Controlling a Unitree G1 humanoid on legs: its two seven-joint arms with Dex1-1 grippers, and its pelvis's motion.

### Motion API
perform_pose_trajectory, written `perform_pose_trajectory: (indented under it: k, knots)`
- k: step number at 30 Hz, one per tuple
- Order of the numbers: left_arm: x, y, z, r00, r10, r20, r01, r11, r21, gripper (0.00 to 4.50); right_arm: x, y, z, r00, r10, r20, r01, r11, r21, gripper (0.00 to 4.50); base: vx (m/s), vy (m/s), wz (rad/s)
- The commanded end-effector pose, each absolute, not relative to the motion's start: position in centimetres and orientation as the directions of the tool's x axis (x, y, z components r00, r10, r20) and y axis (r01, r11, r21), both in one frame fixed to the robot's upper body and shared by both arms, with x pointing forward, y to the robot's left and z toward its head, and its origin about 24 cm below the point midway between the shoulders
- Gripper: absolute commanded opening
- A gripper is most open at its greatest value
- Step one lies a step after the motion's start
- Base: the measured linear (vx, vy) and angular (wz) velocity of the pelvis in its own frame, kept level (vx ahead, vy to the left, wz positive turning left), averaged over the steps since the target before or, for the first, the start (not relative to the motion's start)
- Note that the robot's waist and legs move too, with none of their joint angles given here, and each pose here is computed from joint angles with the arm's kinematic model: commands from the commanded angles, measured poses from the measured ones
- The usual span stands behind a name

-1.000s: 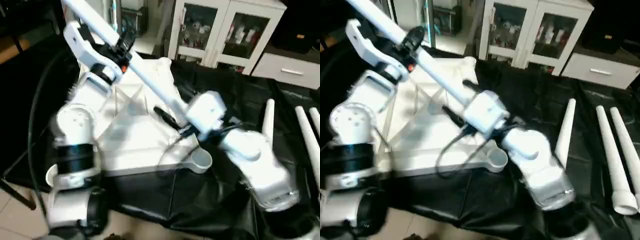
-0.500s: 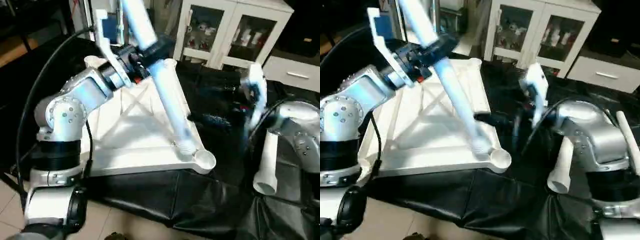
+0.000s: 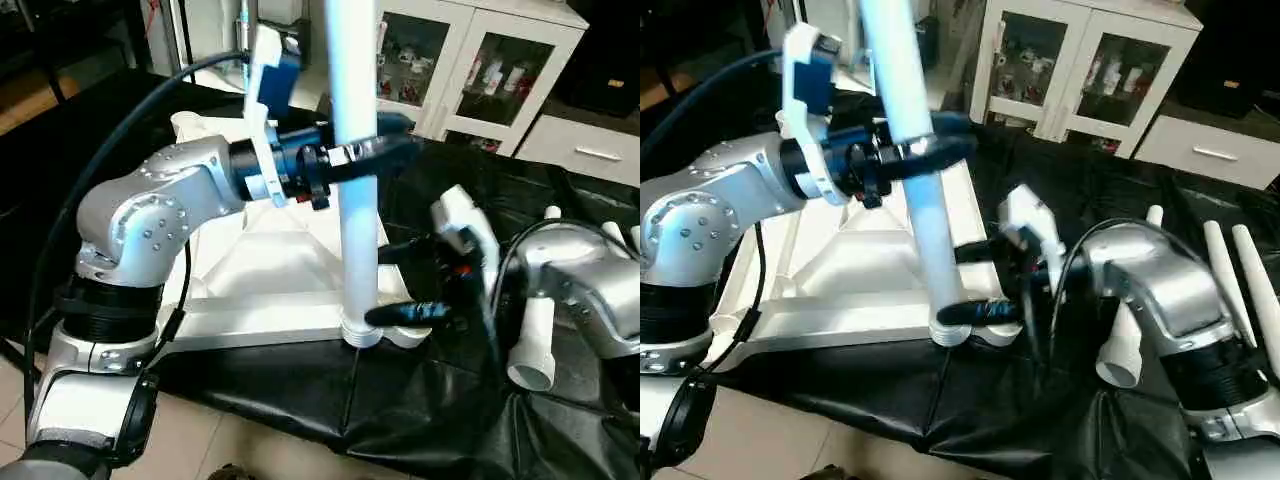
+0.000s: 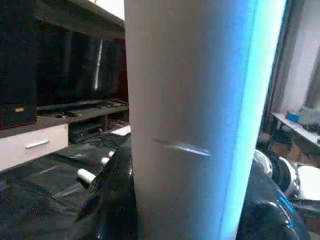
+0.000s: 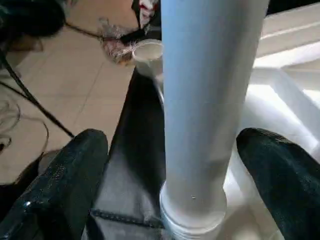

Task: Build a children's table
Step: Pick table leg

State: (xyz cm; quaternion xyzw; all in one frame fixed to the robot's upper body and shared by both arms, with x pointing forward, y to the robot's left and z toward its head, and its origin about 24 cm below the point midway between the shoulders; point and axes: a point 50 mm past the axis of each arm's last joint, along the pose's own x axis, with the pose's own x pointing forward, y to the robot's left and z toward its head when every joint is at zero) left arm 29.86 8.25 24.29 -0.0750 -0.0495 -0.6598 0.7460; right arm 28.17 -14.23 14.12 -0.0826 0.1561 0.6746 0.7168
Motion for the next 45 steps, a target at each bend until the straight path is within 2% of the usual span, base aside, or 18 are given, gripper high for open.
perform_pose_trajectory:
  k: [1, 5, 12, 14, 28, 32, 33, 37, 38, 39, 41, 45]
  knots:
    - [29.4, 7.6, 25.4, 0.068, -0.984, 0.164, 0.997, 0.071, 0.015, 1.65, 28.2, -14.2, 13.9, 0.048, 0.931, -0.362, -0.995, 0.078, 0.069, 4.5, 0.0, 0.0, 0.0]
    - [29.3, 7.4, 25.4, 0.048, -0.985, 0.167, 0.998, 0.053, 0.024, 1.65, 27.9, -13.8, 13.7, 0.027, 0.93, -0.368, -0.995, 0.059, 0.076, 4.5, 0.0, 0.0, 0.0]
    - [29.2, 7.3, 25.8, 0.012, -0.982, 0.189, 1.0, 0.017, 0.025, 1.65, 27.8, -13.2, 12.9, 0.027, 0.919, -0.394, -0.998, 0.051, 0.049, 3.77, 0.0, 0.0, 0.0]
    - [29.1, 7.1, 25.9, -0.009, -0.981, 0.191, 1.0, -0.004, 0.029, 1.65, 27.8, -13.0, 12.6, 0.028, 0.914, -0.405, -0.998, 0.049, 0.042, 3.68, 0.0, 0.0, 0.0]
    - [28.1, 6.6, 25.7, -0.088, -0.98, 0.179, 0.996, -0.084, 0.028, 1.64, 28.0, -12.5, 12.4, 0.03, 0.921, -0.389, -0.999, 0.045, 0.029, 2.36, 0.0, 0.0, 0.0]
    - [28.0, 6.5, 25.6, -0.096, -0.98, 0.173, 0.995, -0.092, 0.029, 1.64, 27.9, -12.3, 12.2, 0.015, 0.92, -0.392, -0.999, 0.03, 0.032, 2.14, 0.0, 0.0, 0.0]
    - [28.0, 6.5, 25.6, -0.097, -0.98, 0.172, 0.995, -0.093, 0.03, 1.64, 27.9, -12.2, 12.1, 0.013, 0.92, -0.391, -0.999, 0.028, 0.033, 1.93, 0.0, 0.0, 0.0]
    - [27.9, 6.5, 25.6, -0.106, -0.98, 0.169, 0.994, -0.102, 0.031, 1.64, 27.8, -12.1, 12.1, 0.003, 0.92, -0.391, -0.999, 0.018, 0.034, 1.89, 0.0, 0.0, 0.0]
    - [27.8, 6.4, 25.6, -0.11, -0.98, 0.167, 0.994, -0.106, 0.031, 1.64, 27.8, -12.1, 12.1, 0.007, 0.921, -0.39, -0.999, 0.018, 0.026, 2.21, 0.0, 0.0, 0.0]
    - [27.8, 6.4, 25.6, -0.11, -0.98, 0.167, 0.994, -0.106, 0.031, 1.64, 27.8, -12.1, 12.1, 0.007, 0.921, -0.39, -0.999, 0.019, 0.026, 2.21, 0.0, 0.0, 0.0]
    - [27.8, 6.4, 25.4, -0.112, -0.981, 0.159, 0.994, -0.109, 0.03, 1.64, 27.9, -12.0, 12.2, 0.025, 0.925, -0.379, -0.999, 0.034, 0.016, 2.56, 0.0, 0.0, 0.0]
    - [27.7, 6.3, 25.2, -0.123, -0.982, 0.143, 0.992, -0.12, 0.031, 1.64, 27.9, -12.0, 12.6, 0.02, 0.926, -0.376, -1.0, 0.024, 0.008, 2.86, 0.0, 0.0, 0.0]
